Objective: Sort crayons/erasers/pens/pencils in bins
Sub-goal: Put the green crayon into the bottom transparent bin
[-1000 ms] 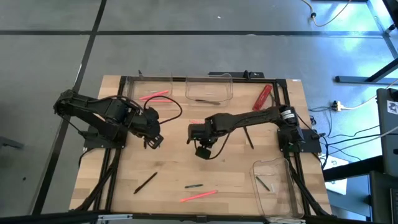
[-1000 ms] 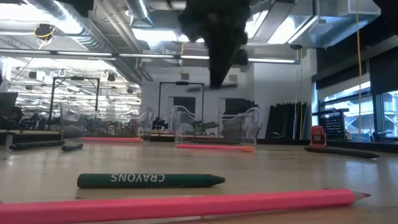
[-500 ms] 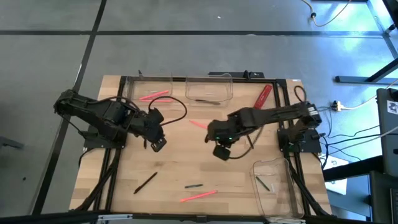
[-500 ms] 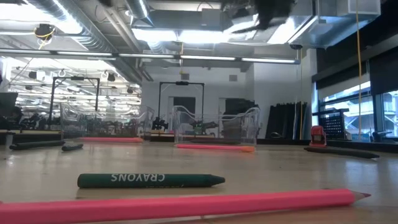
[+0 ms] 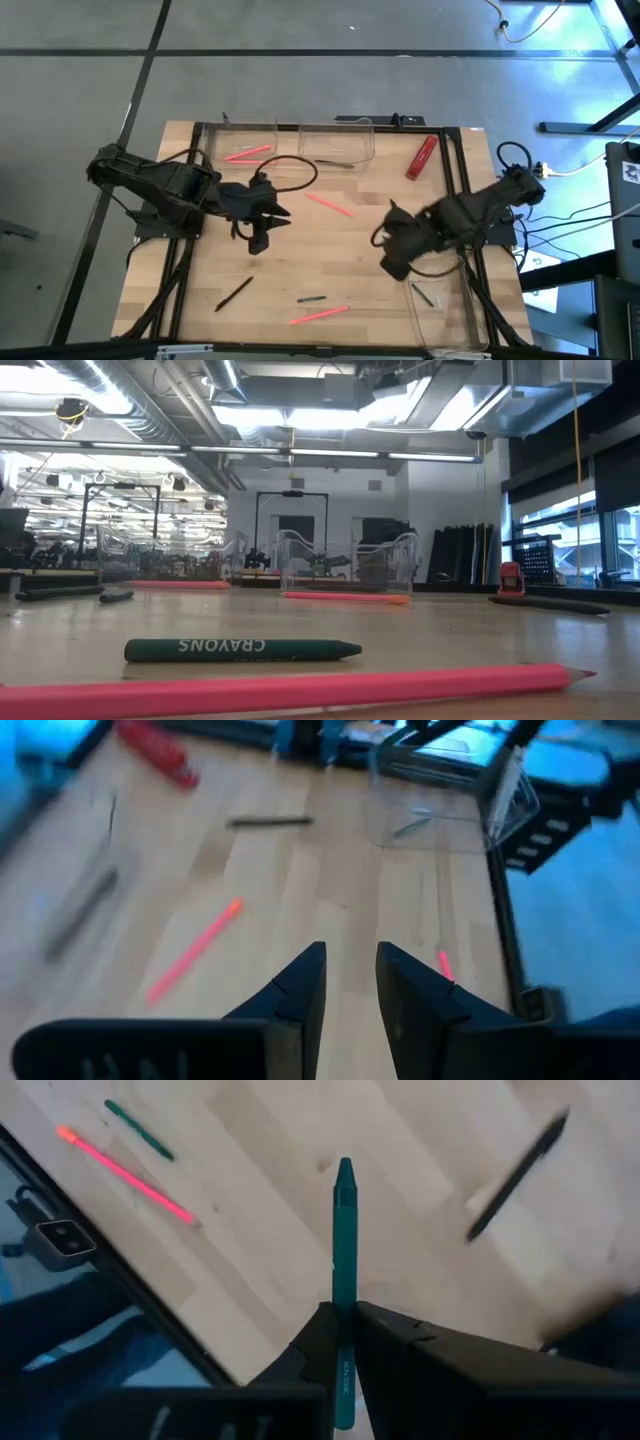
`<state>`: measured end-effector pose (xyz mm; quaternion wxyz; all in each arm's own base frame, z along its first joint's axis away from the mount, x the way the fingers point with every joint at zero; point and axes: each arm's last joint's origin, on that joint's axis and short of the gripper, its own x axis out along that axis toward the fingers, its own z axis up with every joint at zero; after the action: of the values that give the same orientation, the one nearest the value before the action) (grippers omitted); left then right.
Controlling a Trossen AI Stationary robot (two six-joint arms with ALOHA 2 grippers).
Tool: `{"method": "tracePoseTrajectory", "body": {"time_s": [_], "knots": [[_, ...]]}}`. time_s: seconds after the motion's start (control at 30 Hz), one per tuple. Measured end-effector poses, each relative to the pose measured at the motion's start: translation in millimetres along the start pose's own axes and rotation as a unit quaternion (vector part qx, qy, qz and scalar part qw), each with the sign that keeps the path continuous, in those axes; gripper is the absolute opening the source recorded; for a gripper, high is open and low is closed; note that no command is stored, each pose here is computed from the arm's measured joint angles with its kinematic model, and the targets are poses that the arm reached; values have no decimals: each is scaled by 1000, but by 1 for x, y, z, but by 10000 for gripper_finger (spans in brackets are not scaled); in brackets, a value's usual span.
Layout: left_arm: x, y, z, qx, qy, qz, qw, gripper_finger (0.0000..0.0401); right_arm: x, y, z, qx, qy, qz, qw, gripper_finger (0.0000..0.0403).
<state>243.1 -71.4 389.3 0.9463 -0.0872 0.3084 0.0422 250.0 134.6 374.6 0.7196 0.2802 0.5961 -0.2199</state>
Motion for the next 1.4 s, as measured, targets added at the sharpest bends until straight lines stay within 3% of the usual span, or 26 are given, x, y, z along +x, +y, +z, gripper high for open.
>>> {"method": "tracePoseTrajectory", "body": {"time_s": [0.2,0.47,0.83,1.4], "knots": [[16,-8,5,115,-18,-20,993,84,-2,10,-33,66,2,4,998,28],[35,-15,7,163,-23,-27,986,84,-5,18,-74,156,9,8,988,28],[32,-20,18,186,-75,-89,976,84,46,7,-124,255,36,-103,961,28],[33,-17,20,171,-77,-84,979,84,149,-1,-154,267,92,-56,958,28]]}}
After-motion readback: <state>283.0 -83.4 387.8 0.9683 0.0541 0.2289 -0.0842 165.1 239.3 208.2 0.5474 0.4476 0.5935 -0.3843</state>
